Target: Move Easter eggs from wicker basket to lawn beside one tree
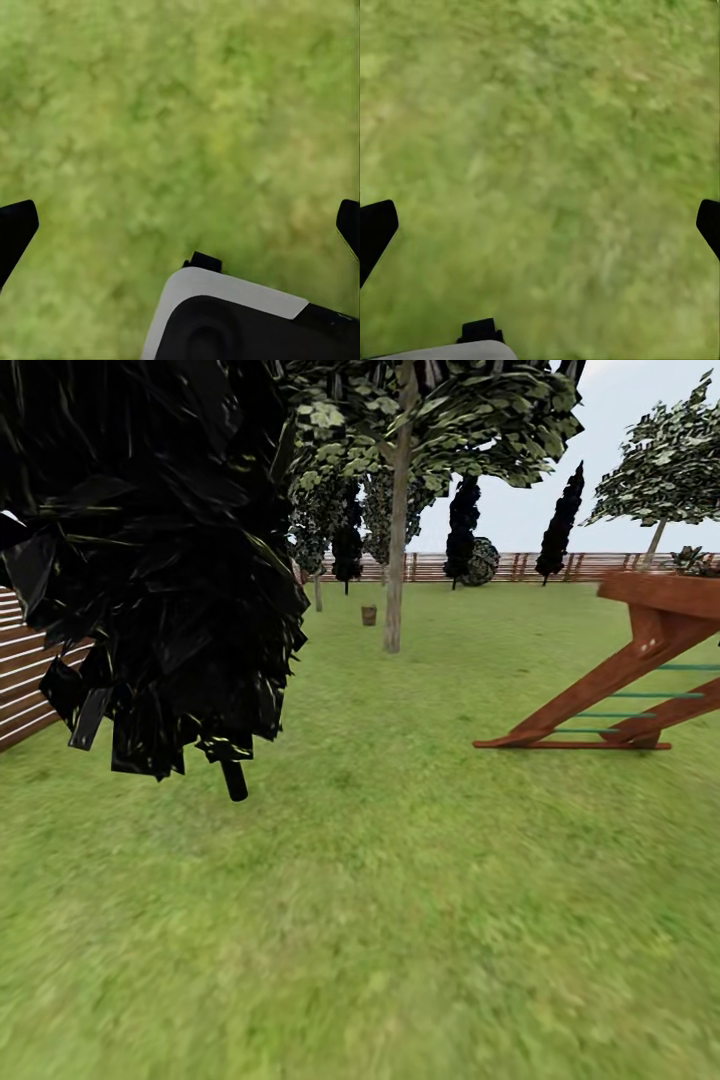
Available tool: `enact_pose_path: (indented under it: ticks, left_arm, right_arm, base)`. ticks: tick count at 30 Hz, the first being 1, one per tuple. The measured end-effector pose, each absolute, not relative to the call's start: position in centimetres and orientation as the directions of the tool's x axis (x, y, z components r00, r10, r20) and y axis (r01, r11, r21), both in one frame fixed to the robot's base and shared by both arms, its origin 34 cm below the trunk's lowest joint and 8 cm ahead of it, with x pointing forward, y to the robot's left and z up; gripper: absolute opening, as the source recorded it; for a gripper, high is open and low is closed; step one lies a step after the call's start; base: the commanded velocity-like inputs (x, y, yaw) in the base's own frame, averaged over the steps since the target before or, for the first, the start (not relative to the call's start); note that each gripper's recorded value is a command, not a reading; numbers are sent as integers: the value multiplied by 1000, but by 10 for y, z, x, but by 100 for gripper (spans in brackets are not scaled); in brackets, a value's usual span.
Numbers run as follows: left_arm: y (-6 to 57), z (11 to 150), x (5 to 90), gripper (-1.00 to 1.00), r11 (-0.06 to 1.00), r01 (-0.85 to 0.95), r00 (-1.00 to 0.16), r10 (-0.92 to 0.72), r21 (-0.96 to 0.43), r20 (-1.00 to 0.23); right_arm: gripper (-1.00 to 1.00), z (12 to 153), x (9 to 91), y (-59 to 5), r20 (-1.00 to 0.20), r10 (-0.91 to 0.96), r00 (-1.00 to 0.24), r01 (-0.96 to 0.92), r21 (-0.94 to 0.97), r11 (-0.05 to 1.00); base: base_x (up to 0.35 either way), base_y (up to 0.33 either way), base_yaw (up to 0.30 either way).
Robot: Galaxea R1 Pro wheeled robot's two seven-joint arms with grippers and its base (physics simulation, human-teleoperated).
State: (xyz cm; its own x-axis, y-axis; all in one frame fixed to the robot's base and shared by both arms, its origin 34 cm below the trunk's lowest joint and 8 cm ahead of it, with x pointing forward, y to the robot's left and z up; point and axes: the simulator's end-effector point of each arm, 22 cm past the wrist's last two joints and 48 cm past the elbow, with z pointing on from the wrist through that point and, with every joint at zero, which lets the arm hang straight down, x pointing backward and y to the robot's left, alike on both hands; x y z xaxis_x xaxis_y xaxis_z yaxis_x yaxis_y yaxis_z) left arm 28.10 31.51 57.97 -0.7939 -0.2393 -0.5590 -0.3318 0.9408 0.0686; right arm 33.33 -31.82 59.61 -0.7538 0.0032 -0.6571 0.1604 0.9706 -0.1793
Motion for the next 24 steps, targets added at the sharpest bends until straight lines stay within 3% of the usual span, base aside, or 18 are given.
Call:
enact_pose_path:
  ticks: [18,24]
  left_arm:
    - [315,579,280,100,941,-332,-795,-240,69,-557]
    - [312,579,280,100,941,-332,-795,-241,66,-556]
  right_arm:
    - [100,597,335,-315,-661,9,-750,166,-175,970]
    - [100,623,396,-314,-765,11,-643,192,-148,970]
  base:
    - [333,42,0]
    - [315,-156,0]
